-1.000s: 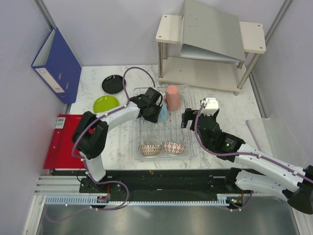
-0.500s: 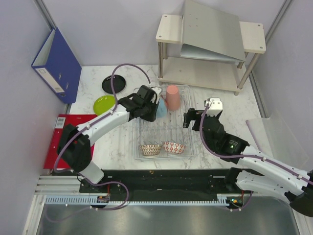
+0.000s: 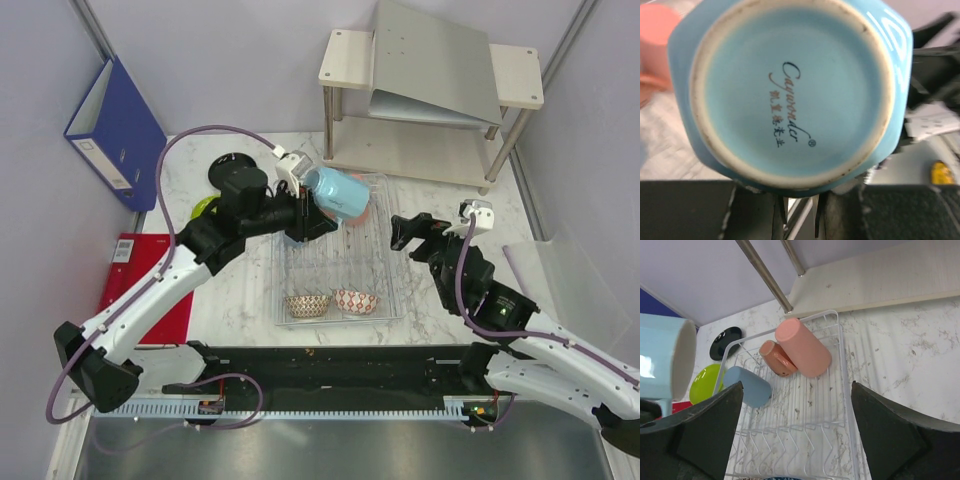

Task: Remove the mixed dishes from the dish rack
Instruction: Pick up the cup from the dish rack, then place the cup at the center of the board.

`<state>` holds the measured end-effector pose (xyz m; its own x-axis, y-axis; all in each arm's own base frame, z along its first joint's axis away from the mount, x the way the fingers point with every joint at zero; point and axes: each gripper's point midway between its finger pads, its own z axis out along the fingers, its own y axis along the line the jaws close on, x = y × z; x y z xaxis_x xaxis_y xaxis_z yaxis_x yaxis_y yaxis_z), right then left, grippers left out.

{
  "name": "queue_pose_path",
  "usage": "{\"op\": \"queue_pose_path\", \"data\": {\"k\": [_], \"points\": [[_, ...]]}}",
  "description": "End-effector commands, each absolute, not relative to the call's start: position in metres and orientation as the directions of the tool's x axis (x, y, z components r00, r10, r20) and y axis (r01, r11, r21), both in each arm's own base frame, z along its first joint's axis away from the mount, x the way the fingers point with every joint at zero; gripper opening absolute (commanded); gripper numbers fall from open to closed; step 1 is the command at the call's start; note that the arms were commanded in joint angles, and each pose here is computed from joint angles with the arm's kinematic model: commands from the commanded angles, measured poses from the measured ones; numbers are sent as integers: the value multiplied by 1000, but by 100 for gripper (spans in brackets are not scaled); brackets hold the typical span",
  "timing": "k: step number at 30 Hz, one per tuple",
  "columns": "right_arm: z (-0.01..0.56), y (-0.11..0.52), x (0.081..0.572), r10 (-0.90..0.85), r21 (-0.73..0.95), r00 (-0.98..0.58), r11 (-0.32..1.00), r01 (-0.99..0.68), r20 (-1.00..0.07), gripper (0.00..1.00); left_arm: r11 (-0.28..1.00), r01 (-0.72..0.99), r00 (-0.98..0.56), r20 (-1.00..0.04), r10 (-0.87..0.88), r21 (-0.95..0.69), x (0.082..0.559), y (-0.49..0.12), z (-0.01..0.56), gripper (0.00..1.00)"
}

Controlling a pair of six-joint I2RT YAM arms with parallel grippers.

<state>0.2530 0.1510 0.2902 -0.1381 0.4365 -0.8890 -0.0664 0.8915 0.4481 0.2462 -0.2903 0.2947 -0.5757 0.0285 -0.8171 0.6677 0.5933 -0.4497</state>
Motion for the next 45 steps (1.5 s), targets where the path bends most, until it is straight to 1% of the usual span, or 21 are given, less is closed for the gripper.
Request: {"op": "queue_pose_path", "data": {"k": [1, 3, 4, 5, 6, 7, 8, 9, 10, 12, 14, 15, 17, 18, 19, 22, 26, 30, 36, 41, 45], "points": [[326, 157, 250, 531, 541, -103, 830, -135, -841, 98, 241, 801, -530, -837, -137, -548, 200, -313, 386, 2], [335, 163, 246, 563, 572, -105, 797, -192, -820, 98, 122, 836, -512, -841, -173, -534, 183, -314, 408, 2], [344, 161, 241, 590, 594, -90, 774, -219, -803, 98, 87, 812, -556, -811, -183, -577, 179, -313, 406, 2], [348, 162, 238, 602, 602, -86, 759, -249, -794, 98, 32, 838, -525, -821, -225, -544, 172, -310, 423, 2], [358, 169, 233, 620, 611, -85, 725, -316, -780, 98, -8, 843, -525, -819, -233, -538, 167, -306, 428, 2], [366, 167, 228, 640, 622, -74, 704, -344, -765, 98, -39, 807, -581, -780, -232, -590, 164, -304, 423, 2], [369, 167, 226, 650, 627, -71, 691, -361, -757, 98, -78, 803, -592, -774, -226, -591, 158, -301, 424, 2], [375, 168, 223, 669, 637, -67, 667, -387, -741, 98, -114, 832, -551, -788, -274, -543, 159, -294, 437, 2], [381, 166, 219, 680, 640, -61, 651, -408, -730, 98, -147, 782, -621, -738, -265, -605, 157, -292, 430, 2], [384, 172, 213, 666, 622, -77, 640, -450, -742, 98, -234, 769, -639, -711, -293, -595, 153, -282, 440, 2], [379, 177, 214, 653, 620, -98, 645, -448, -751, 91, -279, 741, -671, -683, -290, -610, 153, -278, 431, 2], [377, 178, 214, 655, 623, -104, 639, -451, -748, 81, -331, 732, -680, -670, -298, -596, 150, -273, 435, 2], [373, 181, 213, 661, 630, -115, 628, -457, -742, 72, -364, 703, -709, -644, -287, -611, 151, -272, 427, 2], [371, 183, 213, 659, 630, -121, 625, -461, -742, 68, -384, 670, -739, -616, -271, -635, 154, -274, 423, 2], [369, 187, 213, 652, 627, -134, 620, -472, -746, 68, -401, 678, -730, -626, -273, -616, 150, -272, 424, 2], [367, 198, 213, 639, 620, -156, 610, -494, -754, 69, -403, 665, -743, -616, -264, -629, 153, -273, 420, 2], [378, 204, 215, 649, 613, -141, 592, -523, -748, 71, -386, 661, -747, -616, -250, -644, 154, -276, 415, 2], [378, 220, 225, 614, 581, -138, 615, -533, -777, 72, -379, 660, -748, -619, -242, -649, 154, -279, 410, 2], [387, 240, 234, 621, 574, -140, 583, -575, -771, 72, -371, 652, -755, -615, -230, -661, 154, -281, 405, 2], [403, 240, 236, 648, 571, -108, 564, -597, -754, 71, -350, 652, -755, -616, -223, -672, 156, -283, 397, 2], [403, 229, 235, 638, 565, -89, 597, -569, -764, 71, -341, 658, -751, -617, -235, -672, 158, -283, 396, 2]]}}
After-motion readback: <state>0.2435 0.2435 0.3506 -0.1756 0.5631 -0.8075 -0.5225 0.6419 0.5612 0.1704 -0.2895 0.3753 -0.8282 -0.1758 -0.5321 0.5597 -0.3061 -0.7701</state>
